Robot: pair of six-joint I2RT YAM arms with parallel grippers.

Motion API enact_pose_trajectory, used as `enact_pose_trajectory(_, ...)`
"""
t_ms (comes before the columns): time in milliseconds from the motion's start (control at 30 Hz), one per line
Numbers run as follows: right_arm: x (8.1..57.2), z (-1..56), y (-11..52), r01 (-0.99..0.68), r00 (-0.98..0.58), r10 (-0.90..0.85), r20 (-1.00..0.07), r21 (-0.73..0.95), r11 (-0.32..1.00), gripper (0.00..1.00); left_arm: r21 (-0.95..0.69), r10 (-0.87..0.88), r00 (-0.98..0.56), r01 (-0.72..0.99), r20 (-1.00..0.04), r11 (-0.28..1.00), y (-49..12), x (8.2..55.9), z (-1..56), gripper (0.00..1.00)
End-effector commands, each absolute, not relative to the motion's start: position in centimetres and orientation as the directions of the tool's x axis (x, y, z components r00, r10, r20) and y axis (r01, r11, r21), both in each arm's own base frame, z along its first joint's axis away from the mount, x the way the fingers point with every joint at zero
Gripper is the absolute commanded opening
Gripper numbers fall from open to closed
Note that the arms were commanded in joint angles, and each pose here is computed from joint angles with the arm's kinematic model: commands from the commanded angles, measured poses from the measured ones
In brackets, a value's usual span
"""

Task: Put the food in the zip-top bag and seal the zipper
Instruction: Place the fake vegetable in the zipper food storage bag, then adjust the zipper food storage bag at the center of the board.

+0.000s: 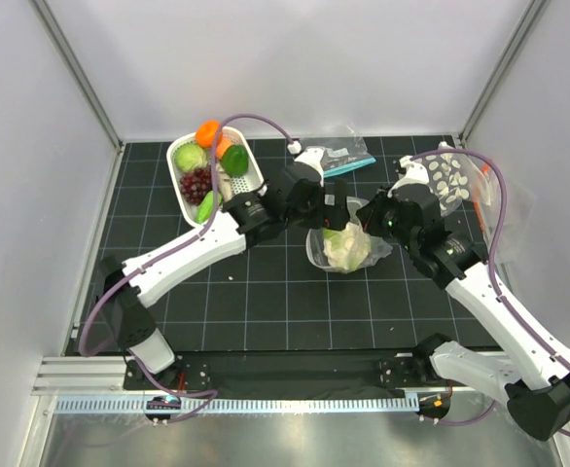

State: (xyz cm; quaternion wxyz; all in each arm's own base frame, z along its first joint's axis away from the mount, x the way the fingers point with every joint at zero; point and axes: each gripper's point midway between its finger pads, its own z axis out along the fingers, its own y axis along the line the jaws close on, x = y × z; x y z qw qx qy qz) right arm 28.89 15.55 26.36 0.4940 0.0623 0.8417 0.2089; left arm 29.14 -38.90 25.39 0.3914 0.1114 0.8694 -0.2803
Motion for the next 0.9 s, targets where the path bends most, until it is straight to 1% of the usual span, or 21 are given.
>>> enact_pose_trajectory(0, 29.2, 28.3, 15.9, -0.123, -0.453, 0.357, -0.817, 0.454, 0.882, 0.01, -0.352, -0.043, -0.613, 0.394, -0.789, 0.849, -36.2, 29.1, 28.4, 1.0)
enact_pose_trajectory(167, 29.2, 28.3, 16.1, -0.127, -0.455, 0.359, -0.815, 0.459, 0.879, 0.01, -0.288, -0.01, -0.64, 0.33, -0.768, 0.899, -34.3, 29.5, 25.4, 0.99)
enact_pose_trajectory(267, 29.2, 28.3, 16.0, -0.127, -0.457, 0.355, -0.815, 0.455, 0.881, 0.01, -0.29, 0.001, -0.678, 0.315, -0.735, 0.904, -34.2, 29.0, 23.2, 0.97)
enact_pose_trajectory(400, 29.2, 28.4, 16.0, -0.129, -0.456, 0.353, -0.817, 0.453, 0.882, 0.01, -0.363, -0.042, -0.714, 0.303, -0.699, 0.881, -34.2, 27.6, 21.0, 0.93)
enact_pose_trajectory(533, 29.1, 28.2, 16.0, -0.129, -0.462, 0.348, -0.816, 0.45, 0.883, 0.01, -0.469, -0.139, -0.693, 0.312, -0.707, 0.827, -34.5, 26.5, 20.9, 0.93)
enact_pose_trajectory(567, 29.1, 28.3, 16.0, -0.131, -0.459, 0.35, -0.817, 0.452, 0.882, 0.01, -0.47, -0.142, -0.7, 0.302, -0.7, 0.829, -34.2, 26.1, 19.8, 0.92)
enact_pose_trajectory(700, 29.1, 28.3, 16.2, -0.138, -0.462, 0.351, -0.815, 0.456, 0.879, 0.01, -0.481, -0.165, -0.695, 0.289, -0.7, 0.828, -34.1, 26.3, 19.1, 0.89)
enact_pose_trajectory(733, 29.1, 28.3, 16.3, -0.14, -0.465, 0.351, -0.813, 0.459, 0.877, 0.01, -0.485, -0.169, -0.692, 0.291, -0.702, 0.825, -34.4, 26.5, 19.0, 0.86)
enact_pose_trajectory(833, 29.0, 28.4, 16.3, -0.143, -0.465, 0.351, -0.813, 0.461, 0.876, 0.01, -0.494, -0.163, -0.705, 0.295, -0.69, 0.818, -35.5, 26.8, 18.1, 0.83)
enact_pose_trajectory(867, 29.0, 28.3, 16.3, -0.142, -0.467, 0.35, -0.812, 0.46, 0.877, 0.01, -0.512, -0.171, -0.701, 0.31, -0.692, 0.801, -36.3, 27.0, 18.6, 0.82)
